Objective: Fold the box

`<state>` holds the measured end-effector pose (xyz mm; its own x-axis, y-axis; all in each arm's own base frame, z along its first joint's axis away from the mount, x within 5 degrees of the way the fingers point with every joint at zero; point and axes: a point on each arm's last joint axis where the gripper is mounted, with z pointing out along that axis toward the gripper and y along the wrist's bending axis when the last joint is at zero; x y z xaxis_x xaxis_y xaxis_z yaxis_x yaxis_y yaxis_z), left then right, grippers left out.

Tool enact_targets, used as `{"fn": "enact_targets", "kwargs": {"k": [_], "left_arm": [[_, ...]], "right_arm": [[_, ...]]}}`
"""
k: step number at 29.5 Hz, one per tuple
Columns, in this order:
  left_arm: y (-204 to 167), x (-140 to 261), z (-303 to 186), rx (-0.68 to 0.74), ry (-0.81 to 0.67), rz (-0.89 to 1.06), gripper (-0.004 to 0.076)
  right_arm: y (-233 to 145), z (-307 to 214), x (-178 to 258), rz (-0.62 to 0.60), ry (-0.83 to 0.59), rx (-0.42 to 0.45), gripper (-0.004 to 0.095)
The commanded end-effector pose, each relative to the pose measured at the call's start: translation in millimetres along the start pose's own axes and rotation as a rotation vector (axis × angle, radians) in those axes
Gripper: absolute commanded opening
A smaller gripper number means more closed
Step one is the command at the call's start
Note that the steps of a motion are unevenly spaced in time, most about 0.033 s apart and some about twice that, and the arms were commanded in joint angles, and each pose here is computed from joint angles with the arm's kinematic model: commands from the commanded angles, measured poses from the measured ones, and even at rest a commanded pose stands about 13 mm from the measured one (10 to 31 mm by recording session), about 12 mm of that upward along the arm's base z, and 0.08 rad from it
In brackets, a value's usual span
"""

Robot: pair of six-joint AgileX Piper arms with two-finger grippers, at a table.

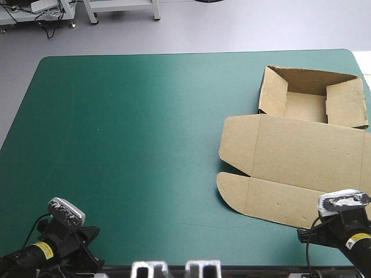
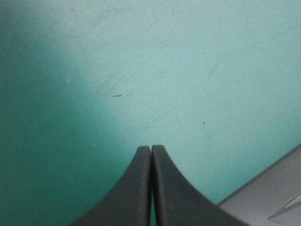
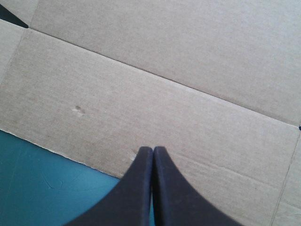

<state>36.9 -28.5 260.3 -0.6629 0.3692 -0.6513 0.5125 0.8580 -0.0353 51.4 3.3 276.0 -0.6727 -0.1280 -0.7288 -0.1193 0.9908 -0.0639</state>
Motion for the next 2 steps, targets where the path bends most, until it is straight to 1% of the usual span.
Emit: {"fn": "enact_targets", "kwargs": {"k": [1,2], "left_arm": [[0.4,-10.3,-4.5,-0.008,-0.069,-0.025,-0.001],[1.2,-10.4,-4.4,-0.019,-0.07,-0.037,-0.001]], "right_arm": [[-1.8,-5.2,-10.8,0.006,-0.076,0.019,-0.0024],[-2.5,-5.2,-10.8,0.014,-0.076,0.028,-0.0023]]}}
